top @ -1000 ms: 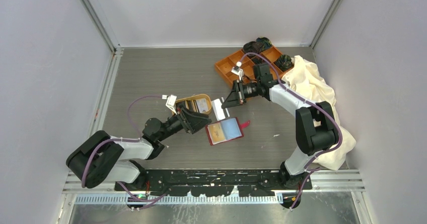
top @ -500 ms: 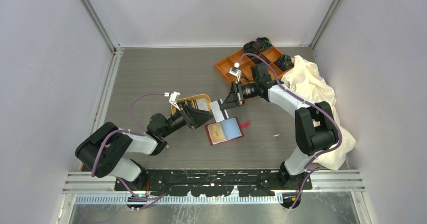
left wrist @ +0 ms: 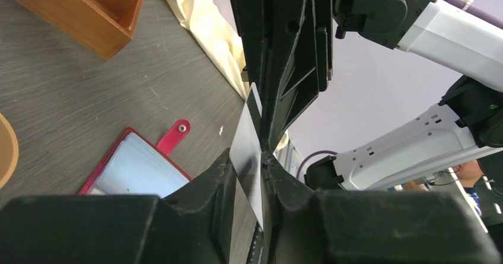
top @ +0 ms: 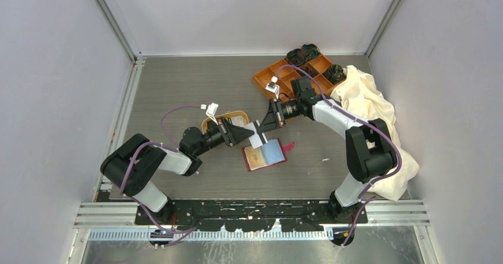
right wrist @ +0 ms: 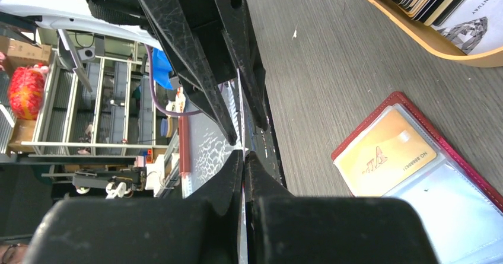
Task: Put the credit cards into the card holder
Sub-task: Pick up the credit card from the storage box, then insert the credit card into the card holder.
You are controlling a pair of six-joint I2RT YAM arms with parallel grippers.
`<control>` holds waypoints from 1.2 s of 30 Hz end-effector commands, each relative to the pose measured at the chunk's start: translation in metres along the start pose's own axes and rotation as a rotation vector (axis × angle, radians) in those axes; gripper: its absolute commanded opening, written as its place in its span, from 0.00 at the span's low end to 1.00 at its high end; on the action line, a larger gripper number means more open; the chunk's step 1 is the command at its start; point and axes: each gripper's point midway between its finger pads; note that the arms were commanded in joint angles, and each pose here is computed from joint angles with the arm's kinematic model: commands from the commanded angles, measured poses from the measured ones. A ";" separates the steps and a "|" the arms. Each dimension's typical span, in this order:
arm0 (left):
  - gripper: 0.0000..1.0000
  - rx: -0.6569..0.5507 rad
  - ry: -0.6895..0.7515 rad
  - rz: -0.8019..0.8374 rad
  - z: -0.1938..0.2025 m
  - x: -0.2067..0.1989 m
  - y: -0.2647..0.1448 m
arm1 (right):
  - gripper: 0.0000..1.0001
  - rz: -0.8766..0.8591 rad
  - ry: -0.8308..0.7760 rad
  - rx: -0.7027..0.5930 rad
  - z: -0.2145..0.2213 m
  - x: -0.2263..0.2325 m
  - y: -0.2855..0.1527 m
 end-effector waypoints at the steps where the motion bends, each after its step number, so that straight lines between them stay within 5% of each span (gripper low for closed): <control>1: 0.14 -0.008 0.044 0.100 -0.012 -0.024 0.007 | 0.03 -0.037 -0.073 0.003 -0.011 0.011 0.001; 2: 0.03 -0.004 0.044 0.099 -0.012 -0.023 0.007 | 0.03 -0.036 -0.077 0.008 -0.010 0.011 0.001; 4: 0.00 0.002 0.045 0.096 -0.011 -0.022 0.006 | 0.07 -0.030 -0.085 0.016 -0.009 0.010 0.002; 7: 0.00 0.003 0.030 0.067 -0.005 -0.014 -0.002 | 0.35 0.067 -0.184 0.070 -0.004 0.003 -0.007; 9: 0.00 -0.014 -0.005 0.026 -0.001 -0.005 -0.011 | 0.45 0.160 -0.300 0.158 0.003 -0.002 -0.021; 15: 0.00 -0.098 -0.124 -0.097 0.013 0.016 -0.034 | 0.52 0.385 -0.652 0.249 0.021 -0.032 -0.054; 22: 0.00 -0.140 -0.209 -0.206 0.035 0.041 -0.023 | 0.75 0.206 -1.220 0.504 0.110 -0.052 -0.066; 26: 0.00 -0.160 -0.221 -0.256 0.039 0.056 -0.020 | 0.75 0.124 -1.292 0.541 0.124 -0.054 -0.063; 36: 0.00 -0.154 -0.240 -0.354 0.050 0.091 -0.019 | 0.71 0.227 -1.309 0.658 0.120 -0.081 -0.047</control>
Point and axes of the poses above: each gripper's point midway between its finger pads, its own y axis out along the fingers, its own x axis along the line the jaws close on, z = x × y, and after that the axes turned 8 degrees about -y, right-handed
